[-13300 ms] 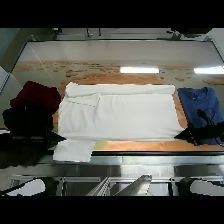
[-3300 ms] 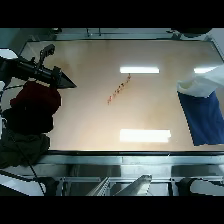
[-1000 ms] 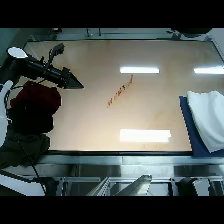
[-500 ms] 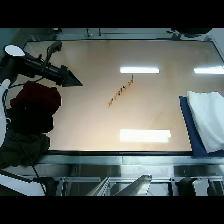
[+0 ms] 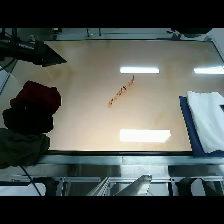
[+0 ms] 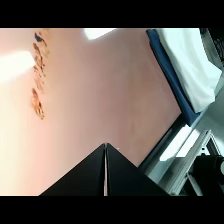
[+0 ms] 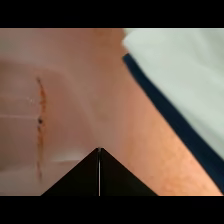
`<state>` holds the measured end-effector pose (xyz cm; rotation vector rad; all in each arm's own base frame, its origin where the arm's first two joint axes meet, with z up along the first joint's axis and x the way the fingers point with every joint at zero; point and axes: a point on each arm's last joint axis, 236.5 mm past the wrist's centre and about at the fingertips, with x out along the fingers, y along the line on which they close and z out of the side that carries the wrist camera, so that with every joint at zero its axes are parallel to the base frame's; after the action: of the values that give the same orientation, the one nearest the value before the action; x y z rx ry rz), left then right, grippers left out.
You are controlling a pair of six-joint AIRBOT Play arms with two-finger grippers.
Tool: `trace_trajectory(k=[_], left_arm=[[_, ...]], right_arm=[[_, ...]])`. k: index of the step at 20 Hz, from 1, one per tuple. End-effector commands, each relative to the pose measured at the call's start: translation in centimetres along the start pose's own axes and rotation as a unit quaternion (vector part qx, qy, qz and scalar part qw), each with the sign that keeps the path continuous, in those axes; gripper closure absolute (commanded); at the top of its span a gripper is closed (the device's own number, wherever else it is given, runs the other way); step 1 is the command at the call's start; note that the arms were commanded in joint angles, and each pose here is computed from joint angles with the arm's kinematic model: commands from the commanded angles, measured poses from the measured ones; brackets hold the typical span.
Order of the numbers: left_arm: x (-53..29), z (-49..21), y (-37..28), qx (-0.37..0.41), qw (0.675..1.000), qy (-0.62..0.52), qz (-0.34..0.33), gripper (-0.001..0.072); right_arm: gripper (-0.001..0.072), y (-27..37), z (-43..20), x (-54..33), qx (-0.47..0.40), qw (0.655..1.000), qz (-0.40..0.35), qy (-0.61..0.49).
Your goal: Fold the shirts.
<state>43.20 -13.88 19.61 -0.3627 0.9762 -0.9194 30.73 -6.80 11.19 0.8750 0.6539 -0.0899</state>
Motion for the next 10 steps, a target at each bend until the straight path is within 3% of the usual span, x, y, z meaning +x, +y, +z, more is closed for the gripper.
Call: trace_trajectory(k=[1,7,10], left_arm=[[0.3,-2.8,-1.2,-0.010,1.000,-0.008,0.004,0.0700],[3.5,-15.9,-1.7,-0.093,0.995,0.023,0.001,0.0690],[4.0,-19.2,-2.2,-0.107,0.994,0.027,0.002,0.0690]], right_arm=[[0.0691,8.2,-5.0,4.1,-0.078,0.991,0.088,0.069],[0.0691,10.5,-19.2,9.2,-0.225,0.944,0.059,0.234],[0.0691,9.7,-21.3,10.2,-0.227,0.935,0.048,0.269]])
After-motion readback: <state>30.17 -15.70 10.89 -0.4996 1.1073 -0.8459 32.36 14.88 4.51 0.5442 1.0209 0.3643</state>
